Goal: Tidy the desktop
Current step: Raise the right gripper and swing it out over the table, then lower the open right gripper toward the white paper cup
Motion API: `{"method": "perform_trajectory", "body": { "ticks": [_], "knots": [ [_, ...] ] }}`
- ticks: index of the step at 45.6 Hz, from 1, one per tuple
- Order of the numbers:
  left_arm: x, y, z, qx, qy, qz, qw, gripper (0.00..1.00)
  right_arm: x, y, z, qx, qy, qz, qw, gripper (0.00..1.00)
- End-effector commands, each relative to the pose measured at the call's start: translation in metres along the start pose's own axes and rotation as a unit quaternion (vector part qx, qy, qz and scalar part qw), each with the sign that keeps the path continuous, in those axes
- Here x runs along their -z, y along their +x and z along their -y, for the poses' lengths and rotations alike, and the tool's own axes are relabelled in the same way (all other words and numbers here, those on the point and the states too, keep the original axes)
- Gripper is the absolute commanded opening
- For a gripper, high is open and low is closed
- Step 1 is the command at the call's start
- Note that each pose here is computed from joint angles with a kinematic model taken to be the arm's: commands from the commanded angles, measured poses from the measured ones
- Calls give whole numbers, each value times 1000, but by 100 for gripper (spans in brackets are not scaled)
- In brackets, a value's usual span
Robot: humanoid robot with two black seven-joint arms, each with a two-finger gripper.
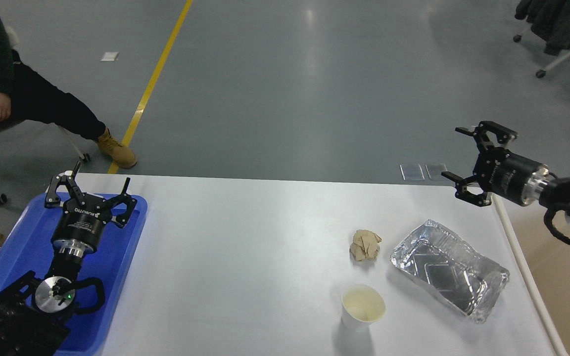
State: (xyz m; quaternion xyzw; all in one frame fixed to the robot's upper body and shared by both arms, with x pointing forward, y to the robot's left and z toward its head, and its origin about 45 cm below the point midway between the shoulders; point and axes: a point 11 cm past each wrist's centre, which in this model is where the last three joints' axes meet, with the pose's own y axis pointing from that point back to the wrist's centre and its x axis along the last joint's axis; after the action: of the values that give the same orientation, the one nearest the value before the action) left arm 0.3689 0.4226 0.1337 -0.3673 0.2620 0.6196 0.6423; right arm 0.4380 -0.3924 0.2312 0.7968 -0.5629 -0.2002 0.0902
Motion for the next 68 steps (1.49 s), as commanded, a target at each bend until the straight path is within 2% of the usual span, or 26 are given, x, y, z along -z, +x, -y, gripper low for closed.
{"method": "perform_trajectory", "body": {
  "ticks": [1,13,29,38,49,60,68],
  "knots": [
    [0,0,0,0,0,1,1000,99,36,10,-20,-7,-54,-123,991,100],
    [-1,0,0,0,-1,0,1000,99,64,3,-29,12,-119,-302,946,100],
    [-1,0,0,1,-1,0,1000,99,90,-23,-60,55,-227,-476,848,100],
    [-1,0,0,1,-1,0,1000,99,94,-80,-67,126,-264,-550,782,100],
    [-1,0,0,1,-1,0,1000,99,91,-123,-82,172,-323,-614,699,100],
    [-1,0,0,1,-1,0,1000,99,85,-167,-88,236,-346,-634,650,100],
    [0,0,0,0,0,0,1000,99,79,-195,-79,257,-354,-651,620,100]
  ]
}}
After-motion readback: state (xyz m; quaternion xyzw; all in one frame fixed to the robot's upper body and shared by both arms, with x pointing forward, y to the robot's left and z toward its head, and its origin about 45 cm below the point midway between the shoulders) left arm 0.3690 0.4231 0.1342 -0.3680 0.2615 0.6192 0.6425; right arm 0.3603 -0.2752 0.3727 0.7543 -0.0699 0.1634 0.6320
